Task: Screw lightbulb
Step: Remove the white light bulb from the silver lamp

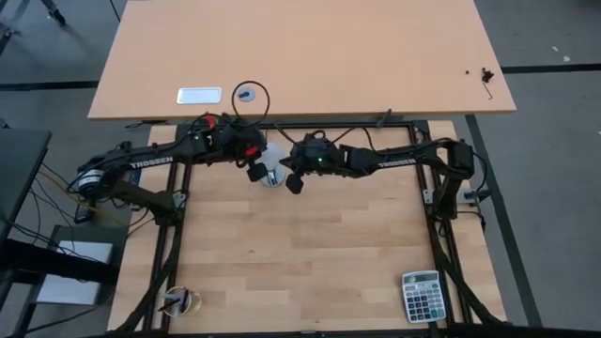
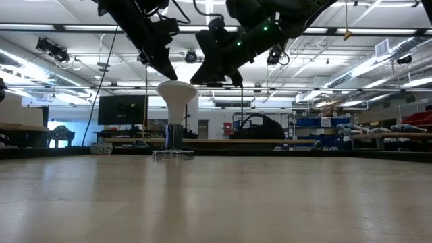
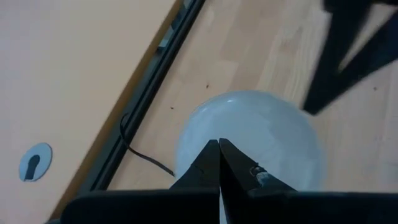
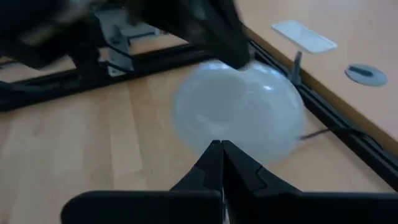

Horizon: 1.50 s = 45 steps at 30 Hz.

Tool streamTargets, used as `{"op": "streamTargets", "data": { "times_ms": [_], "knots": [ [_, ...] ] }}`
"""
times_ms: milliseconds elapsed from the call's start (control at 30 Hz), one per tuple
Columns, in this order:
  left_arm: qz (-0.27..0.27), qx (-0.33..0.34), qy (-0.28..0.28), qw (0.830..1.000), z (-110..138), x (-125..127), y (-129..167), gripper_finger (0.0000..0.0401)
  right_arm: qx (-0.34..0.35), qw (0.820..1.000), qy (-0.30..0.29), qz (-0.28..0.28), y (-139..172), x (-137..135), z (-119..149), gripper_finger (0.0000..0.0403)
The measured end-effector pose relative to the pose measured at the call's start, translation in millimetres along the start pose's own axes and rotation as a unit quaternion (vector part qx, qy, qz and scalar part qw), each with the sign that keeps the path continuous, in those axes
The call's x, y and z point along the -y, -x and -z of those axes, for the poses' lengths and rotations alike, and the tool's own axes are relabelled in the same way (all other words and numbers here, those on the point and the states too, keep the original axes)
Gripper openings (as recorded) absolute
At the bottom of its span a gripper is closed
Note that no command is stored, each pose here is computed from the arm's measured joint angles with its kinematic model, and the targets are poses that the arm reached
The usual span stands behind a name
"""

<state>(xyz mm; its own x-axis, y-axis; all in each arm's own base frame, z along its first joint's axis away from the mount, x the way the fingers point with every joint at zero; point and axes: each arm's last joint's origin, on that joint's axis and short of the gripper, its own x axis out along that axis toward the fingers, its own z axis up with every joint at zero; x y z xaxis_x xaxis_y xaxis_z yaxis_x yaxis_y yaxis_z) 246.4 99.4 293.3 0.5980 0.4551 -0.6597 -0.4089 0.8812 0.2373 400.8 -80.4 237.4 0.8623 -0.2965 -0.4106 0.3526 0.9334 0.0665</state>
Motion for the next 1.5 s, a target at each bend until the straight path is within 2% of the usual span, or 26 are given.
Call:
{"op": "streamTargets", "data": {
  "times_ms": [200,433,967,1300,1367,1500],
  "knots": [
    [-0.013,0.0,0.001,1.0,0,-3,4,0.0,0.023,1.0,0.012,-0.015,2,-11,-3,0.0009],
    [-0.011,-0.026,-0.004,1.0,6,-1,-3,0.0,0.01,1.0,0.011,-0.008,0,-6,-1,0.0009],
    [-0.001,-0.026,-0.001,1.0,7,0,-4,0.0,-0.007,1.0,0.002,0.019,-3,17,0,0.0009],
    [0.01,-0.025,0.0,1.0,7,1,-4,0.0,-0.01,0.998,-0.013,0.059,0,47,-4,0.0009],
    [0.01,-0.025,0.0,1.0,7,1,-5,0.0,-0.002,0.998,-0.012,0.055,6,44,-10,0.0009],
    [0.009,-0.025,-0.002,1.0,7,1,-5,0.0,0.0,1.0,-0.001,0.015,12,20,-12,0.0009]
  ]
}}
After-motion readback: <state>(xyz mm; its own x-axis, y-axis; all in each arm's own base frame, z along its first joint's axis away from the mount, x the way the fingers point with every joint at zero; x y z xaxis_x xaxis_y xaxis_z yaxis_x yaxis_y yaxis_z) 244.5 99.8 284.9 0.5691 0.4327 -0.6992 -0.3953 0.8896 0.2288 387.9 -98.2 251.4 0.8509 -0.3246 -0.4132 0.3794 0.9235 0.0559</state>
